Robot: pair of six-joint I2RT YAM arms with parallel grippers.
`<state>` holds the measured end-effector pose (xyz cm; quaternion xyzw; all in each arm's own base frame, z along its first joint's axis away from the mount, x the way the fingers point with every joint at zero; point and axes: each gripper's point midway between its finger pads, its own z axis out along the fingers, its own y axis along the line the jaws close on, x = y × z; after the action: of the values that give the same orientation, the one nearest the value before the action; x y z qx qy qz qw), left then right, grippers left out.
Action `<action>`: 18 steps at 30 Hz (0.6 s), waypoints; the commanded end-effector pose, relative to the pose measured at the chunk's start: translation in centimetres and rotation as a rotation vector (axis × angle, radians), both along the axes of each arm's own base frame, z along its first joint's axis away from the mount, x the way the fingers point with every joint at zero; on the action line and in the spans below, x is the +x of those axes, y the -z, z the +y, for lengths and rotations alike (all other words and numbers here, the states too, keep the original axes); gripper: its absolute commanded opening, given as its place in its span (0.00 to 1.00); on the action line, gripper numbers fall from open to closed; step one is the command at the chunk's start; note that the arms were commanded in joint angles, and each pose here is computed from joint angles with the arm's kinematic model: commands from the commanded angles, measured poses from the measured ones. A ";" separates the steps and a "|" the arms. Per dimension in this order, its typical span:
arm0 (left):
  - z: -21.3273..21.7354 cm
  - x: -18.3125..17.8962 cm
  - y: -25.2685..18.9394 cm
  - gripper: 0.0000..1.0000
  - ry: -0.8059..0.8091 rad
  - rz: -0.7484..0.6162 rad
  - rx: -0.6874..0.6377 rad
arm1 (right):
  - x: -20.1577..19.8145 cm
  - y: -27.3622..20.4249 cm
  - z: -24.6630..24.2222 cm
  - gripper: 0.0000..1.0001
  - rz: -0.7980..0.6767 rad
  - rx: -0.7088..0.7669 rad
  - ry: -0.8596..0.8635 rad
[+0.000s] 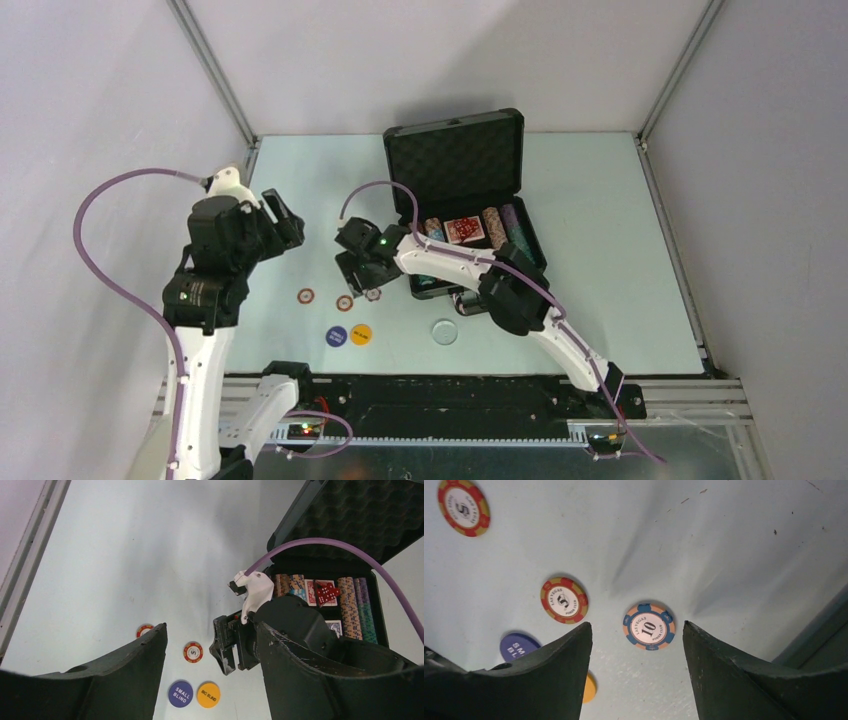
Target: Pack up texas hold em set
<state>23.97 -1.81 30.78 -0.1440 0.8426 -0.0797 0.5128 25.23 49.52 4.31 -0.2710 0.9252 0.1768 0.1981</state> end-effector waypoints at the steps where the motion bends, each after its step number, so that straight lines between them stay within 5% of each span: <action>1: -0.1 -0.2 -0.1 0.72 0.025 -0.012 0.016 | 0.8 -0.4 0.6 0.69 -0.034 -0.007 -0.008; 18: -0.4 -0.1 0.2 0.72 0.042 -0.006 0.009 | 0.1 2.0 -1.8 0.58 -0.061 -0.166 -0.026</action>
<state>23.80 -1.98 30.14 -0.1394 0.8472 -0.0818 0.5061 25.70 48.68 2.63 -0.2894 0.9269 0.1208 0.2064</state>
